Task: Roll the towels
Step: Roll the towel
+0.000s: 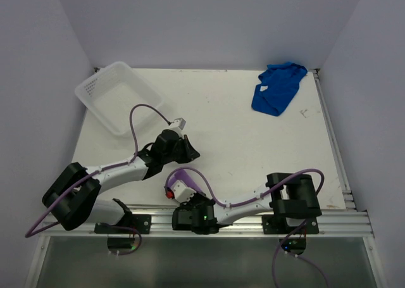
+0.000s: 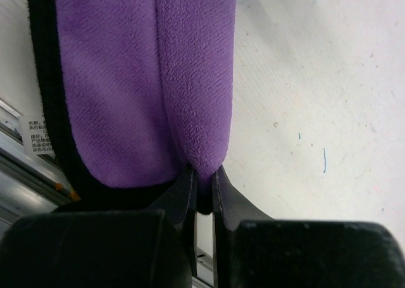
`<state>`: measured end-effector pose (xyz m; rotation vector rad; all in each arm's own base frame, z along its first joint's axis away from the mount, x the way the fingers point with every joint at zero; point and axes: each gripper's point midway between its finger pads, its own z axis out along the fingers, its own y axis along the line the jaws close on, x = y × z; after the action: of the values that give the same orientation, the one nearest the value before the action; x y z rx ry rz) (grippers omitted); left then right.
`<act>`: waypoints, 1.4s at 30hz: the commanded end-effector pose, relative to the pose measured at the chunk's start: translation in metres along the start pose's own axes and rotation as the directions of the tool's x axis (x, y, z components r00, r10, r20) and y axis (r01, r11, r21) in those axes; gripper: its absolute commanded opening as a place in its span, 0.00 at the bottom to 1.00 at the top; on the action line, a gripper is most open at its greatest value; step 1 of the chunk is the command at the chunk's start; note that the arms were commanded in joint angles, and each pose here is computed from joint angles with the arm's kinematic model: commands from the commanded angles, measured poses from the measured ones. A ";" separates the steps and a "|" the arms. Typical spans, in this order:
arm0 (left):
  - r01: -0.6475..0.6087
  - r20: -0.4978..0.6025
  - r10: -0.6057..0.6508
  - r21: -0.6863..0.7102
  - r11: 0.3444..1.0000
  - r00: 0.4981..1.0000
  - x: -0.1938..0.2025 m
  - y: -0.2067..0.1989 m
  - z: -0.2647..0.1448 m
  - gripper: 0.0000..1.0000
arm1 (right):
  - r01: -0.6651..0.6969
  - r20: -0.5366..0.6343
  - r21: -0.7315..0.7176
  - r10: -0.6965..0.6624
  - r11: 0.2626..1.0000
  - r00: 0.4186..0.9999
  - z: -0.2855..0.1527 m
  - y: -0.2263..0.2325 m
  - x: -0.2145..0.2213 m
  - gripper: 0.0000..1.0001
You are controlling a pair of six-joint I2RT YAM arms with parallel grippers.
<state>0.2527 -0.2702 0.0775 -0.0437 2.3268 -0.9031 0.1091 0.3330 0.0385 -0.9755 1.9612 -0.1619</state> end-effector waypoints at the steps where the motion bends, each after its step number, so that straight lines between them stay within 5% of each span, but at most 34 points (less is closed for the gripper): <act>1: 0.018 0.018 -0.019 0.022 1.000 1.000 -0.006 -0.008 -0.011 0.00 | 0.075 0.017 0.076 -0.076 0.994 0.997 -0.005 -0.009 -0.009 0.00; 24: 0.153 -0.060 -0.148 0.088 0.984 0.987 0.047 -0.002 -0.035 0.00 | 0.472 -0.016 0.184 -0.478 0.862 0.878 -0.017 0.030 0.005 0.00; 42: 0.286 -0.085 -0.283 0.030 0.958 0.955 0.099 0.042 -0.048 0.00 | 0.517 -0.051 0.181 -0.517 0.837 0.854 -0.018 0.035 0.012 0.04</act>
<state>0.1563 -0.2376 0.0271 -0.2974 2.4308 -1.1070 0.0794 0.3440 0.0310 -1.3486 1.5615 -0.6682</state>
